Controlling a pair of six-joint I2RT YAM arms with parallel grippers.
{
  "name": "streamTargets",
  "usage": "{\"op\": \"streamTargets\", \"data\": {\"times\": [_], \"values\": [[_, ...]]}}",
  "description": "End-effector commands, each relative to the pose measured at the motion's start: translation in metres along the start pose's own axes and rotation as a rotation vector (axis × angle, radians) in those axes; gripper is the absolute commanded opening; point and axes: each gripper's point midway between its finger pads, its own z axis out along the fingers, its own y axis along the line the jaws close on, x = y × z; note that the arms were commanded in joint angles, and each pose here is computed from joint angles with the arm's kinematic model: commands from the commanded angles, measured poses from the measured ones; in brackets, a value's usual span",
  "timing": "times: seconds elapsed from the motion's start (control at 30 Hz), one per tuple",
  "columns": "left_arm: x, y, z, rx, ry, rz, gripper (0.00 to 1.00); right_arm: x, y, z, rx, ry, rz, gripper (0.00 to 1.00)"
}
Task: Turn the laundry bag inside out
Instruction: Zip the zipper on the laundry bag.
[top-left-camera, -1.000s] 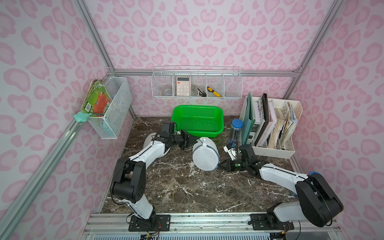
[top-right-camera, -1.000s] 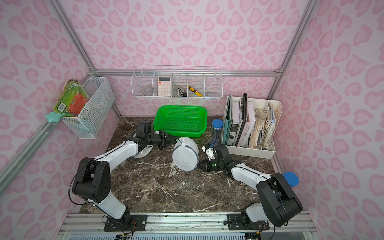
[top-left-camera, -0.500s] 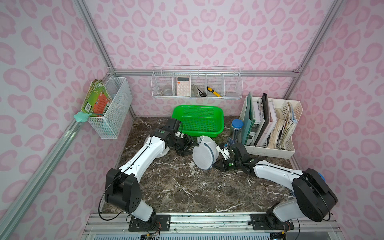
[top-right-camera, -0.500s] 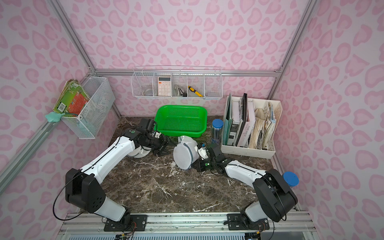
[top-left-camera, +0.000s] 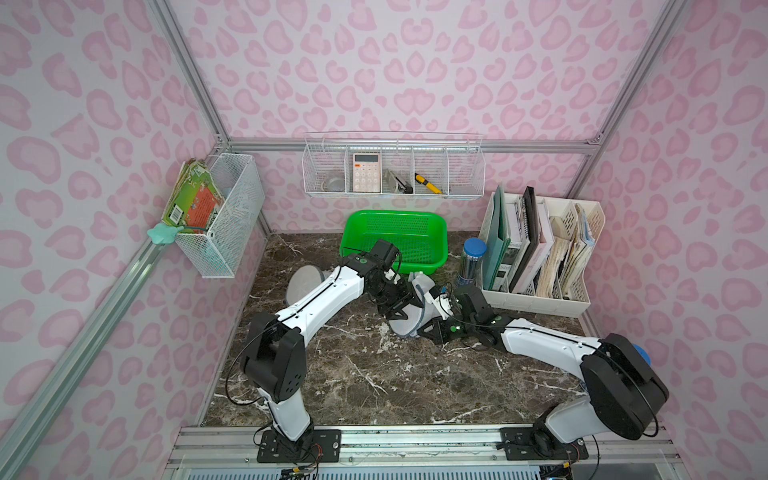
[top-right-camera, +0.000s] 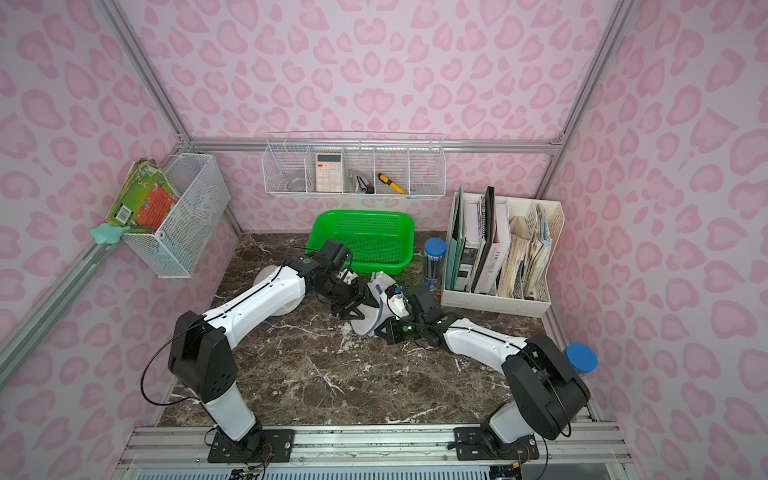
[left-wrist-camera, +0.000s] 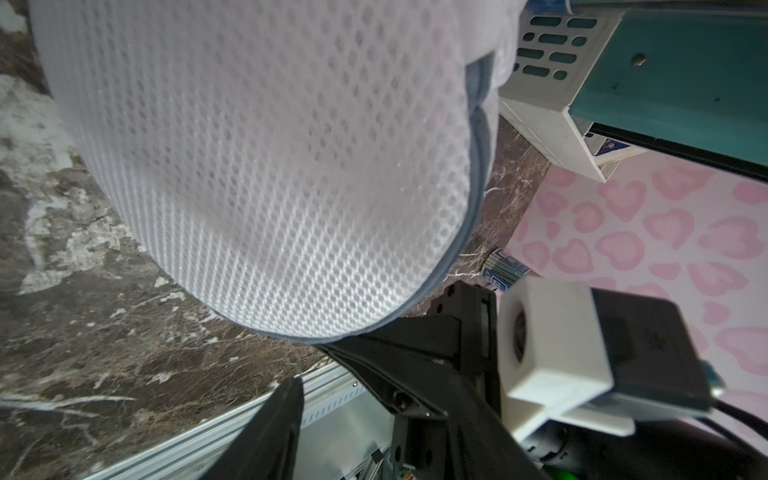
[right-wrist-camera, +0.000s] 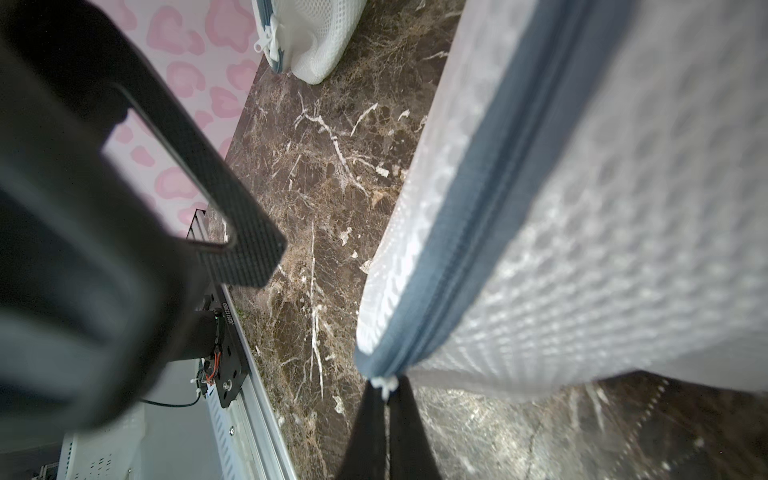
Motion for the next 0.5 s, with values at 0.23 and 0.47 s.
{"op": "streamTargets", "data": {"times": [0.23,0.47], "values": [[-0.003,0.012,0.024,-0.087,0.049,0.104,0.60,0.001,0.001,-0.001,-0.001,0.000,-0.006,0.00],[-0.010,0.013,0.034,-0.103,0.033,0.118,0.53,0.004,-0.001,0.000,-0.001,0.009,-0.005,0.00]]}}
